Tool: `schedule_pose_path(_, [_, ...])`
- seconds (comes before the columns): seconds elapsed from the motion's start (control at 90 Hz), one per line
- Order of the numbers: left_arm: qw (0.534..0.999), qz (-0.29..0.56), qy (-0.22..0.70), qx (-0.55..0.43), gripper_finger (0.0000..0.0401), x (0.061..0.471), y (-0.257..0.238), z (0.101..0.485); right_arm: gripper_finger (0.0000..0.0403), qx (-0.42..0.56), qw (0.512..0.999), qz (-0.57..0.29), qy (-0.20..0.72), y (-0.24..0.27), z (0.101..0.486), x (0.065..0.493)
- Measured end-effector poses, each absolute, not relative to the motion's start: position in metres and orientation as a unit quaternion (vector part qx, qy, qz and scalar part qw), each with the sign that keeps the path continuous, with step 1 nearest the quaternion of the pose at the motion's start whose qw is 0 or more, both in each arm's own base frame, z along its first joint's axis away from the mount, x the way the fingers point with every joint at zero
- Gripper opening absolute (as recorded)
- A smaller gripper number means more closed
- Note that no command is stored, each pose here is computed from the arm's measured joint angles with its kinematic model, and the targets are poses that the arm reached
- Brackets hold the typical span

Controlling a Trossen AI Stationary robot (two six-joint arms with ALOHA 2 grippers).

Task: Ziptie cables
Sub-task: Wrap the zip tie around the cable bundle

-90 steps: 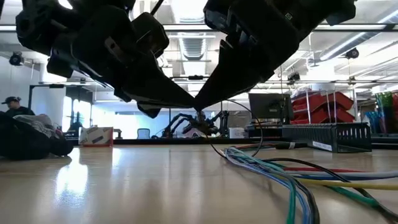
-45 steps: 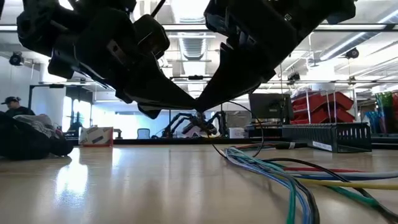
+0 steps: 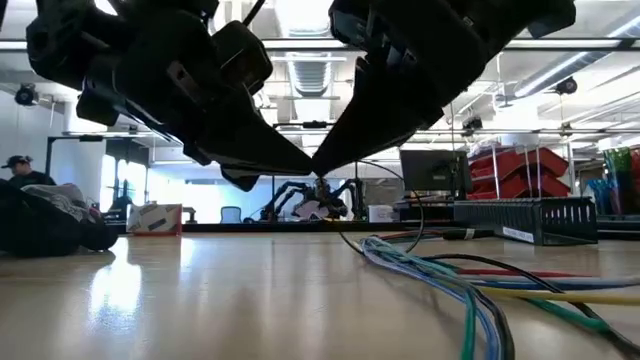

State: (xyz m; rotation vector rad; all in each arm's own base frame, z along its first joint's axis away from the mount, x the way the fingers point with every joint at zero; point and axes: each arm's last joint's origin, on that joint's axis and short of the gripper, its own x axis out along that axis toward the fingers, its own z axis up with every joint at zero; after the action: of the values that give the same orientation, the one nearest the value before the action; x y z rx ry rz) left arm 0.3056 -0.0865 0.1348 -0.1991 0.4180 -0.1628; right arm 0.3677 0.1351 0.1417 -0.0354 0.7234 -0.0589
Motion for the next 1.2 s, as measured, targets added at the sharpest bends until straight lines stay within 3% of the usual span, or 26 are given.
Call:
schedule_pose_path(0.167, [0.97, -0.078, 0.207, -0.098, 0.0, 0.3058, -0.0861, 0.1347, 0.0095, -0.003, 0.939, -0.037, 0.342, 0.134, 0.1436, 0.3705])
schedule_pose_path(0.456, [0.971, -0.079, 0.203, -0.099, 0.0, 0.306, -0.0864, 0.1353, 0.0065, -0.019, 0.935, -0.024, 0.352, 0.1333, 0.1416, 0.3697])
schedule_pose_path(0.978, [0.974, -0.079, 0.188, -0.102, 0.0, 0.3078, -0.0866, 0.1391, 0.0103, -0.021, 0.928, -0.016, 0.37, 0.1329, 0.1364, 0.3675])
schedule_pose_path(1.2, [0.973, -0.078, 0.193, -0.101, 0.0, 0.3074, -0.0865, 0.1382, 0.007, -0.02, 0.931, -0.029, 0.364, 0.132, 0.1371, 0.3683])
